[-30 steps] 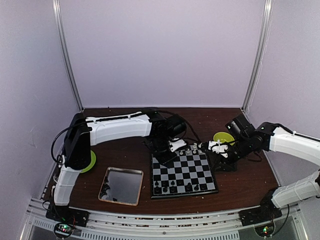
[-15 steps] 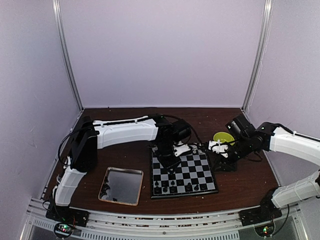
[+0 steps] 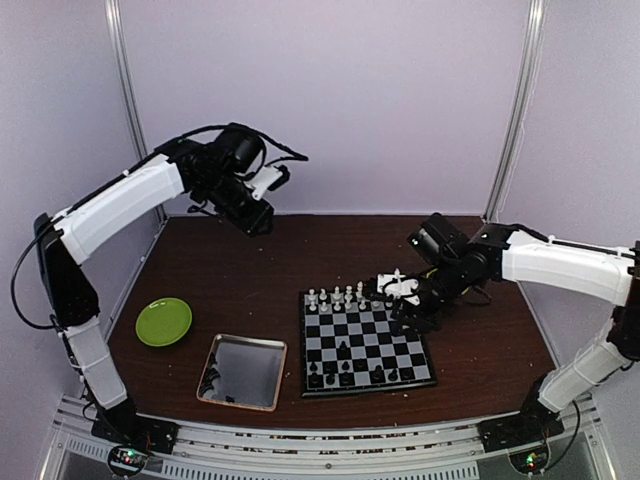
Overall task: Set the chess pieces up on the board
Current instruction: Pick up the pawn from the chessboard.
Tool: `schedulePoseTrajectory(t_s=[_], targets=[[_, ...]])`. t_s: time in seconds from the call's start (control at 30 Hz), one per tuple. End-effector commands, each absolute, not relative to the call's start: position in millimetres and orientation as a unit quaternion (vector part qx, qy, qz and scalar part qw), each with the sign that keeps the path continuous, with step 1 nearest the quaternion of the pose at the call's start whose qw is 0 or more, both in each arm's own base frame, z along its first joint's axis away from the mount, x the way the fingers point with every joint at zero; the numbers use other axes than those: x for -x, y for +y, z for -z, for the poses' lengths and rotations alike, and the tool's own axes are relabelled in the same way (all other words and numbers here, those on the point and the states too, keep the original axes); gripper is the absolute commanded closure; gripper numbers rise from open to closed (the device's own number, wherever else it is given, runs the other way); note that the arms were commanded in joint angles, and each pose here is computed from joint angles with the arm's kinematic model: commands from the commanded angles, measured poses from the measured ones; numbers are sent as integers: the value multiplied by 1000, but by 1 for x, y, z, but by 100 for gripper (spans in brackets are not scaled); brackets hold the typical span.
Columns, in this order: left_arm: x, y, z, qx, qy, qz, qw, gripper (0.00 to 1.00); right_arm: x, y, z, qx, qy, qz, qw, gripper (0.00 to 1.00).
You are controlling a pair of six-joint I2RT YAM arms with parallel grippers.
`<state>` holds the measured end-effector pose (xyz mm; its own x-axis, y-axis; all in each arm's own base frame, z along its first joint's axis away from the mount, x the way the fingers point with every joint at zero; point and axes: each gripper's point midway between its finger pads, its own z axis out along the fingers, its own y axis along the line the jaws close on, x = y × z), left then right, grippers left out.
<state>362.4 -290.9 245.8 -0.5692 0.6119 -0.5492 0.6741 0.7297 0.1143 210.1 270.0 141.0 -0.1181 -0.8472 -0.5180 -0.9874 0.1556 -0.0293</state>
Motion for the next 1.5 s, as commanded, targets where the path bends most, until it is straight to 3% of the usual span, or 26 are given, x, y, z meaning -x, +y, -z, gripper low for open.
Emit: schedulePoseTrajectory(t_s=[0.0, 0.17, 0.67, 0.83, 1.13, 1.47], targets=[[-381, -263, -276, -343, 856, 56, 383, 60, -225, 301, -134, 635, 732, -156, 192, 61], [-384, -224, -287, -293, 847, 74, 438, 54, -236, 333, -115, 653, 726, -146, 162, 60], [-384, -206, -285, -266, 867, 39, 420, 54, -242, 371, -63, 664, 728, -137, 100, 59], [-385, -208, -283, -267, 868, 42, 416, 54, -243, 373, -57, 662, 731, -139, 92, 64], [-384, -210, -279, -271, 870, 46, 410, 54, -241, 374, -50, 655, 737, -145, 80, 86], [-384, -214, -274, -276, 871, 54, 402, 54, -240, 346, -72, 648, 745, -123, 98, 91]])
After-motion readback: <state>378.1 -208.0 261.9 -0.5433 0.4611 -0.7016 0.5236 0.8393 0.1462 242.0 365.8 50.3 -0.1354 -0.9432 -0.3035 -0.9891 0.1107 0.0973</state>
